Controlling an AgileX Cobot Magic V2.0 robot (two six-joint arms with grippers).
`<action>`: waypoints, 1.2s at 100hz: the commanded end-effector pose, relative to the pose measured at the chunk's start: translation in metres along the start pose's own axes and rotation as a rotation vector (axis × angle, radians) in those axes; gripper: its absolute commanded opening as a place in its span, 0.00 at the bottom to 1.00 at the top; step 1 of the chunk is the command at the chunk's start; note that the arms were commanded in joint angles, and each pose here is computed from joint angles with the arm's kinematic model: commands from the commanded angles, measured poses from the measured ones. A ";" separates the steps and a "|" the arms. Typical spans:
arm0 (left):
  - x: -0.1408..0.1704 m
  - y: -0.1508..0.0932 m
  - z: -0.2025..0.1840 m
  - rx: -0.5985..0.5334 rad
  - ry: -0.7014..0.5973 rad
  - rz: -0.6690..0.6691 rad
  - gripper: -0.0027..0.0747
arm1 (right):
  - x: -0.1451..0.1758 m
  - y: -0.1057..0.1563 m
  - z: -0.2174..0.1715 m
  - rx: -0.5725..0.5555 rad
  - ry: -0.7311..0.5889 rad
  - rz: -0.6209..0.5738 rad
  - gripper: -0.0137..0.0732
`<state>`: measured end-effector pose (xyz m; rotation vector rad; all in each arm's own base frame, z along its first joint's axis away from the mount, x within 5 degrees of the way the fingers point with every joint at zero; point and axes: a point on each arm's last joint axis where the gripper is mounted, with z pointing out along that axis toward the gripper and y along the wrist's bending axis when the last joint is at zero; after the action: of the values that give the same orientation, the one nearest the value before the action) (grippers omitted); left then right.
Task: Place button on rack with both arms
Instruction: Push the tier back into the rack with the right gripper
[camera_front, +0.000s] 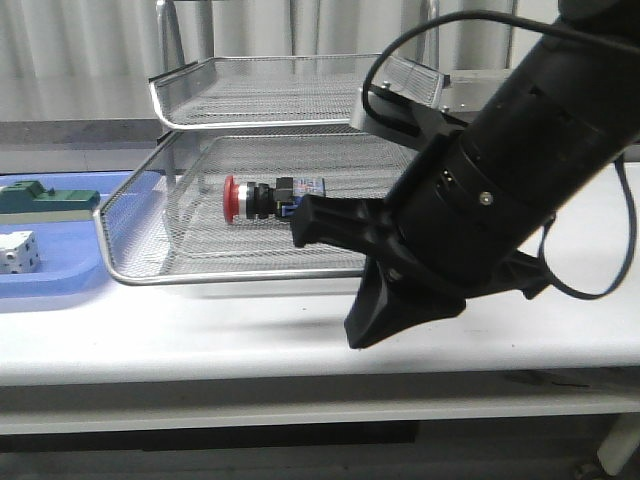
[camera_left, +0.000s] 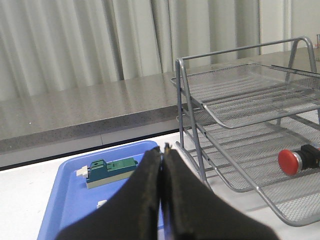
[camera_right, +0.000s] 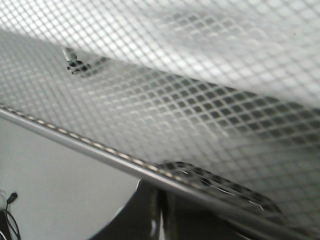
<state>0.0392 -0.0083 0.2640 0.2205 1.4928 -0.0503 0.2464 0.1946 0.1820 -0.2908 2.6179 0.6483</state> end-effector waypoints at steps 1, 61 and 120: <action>-0.017 0.003 -0.002 -0.024 -0.109 -0.011 0.01 | -0.024 0.010 -0.009 -0.019 -0.114 -0.034 0.08; -0.017 0.003 -0.002 -0.024 -0.109 -0.011 0.01 | -0.099 0.009 0.017 0.009 -0.238 -0.098 0.08; -0.017 0.003 -0.002 -0.024 -0.109 -0.011 0.01 | -0.117 -0.005 0.009 0.029 -0.235 -0.103 0.08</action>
<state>0.0392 -0.0083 0.2640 0.2205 1.4928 -0.0503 0.3539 0.2080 0.1923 -0.3019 2.4562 0.5524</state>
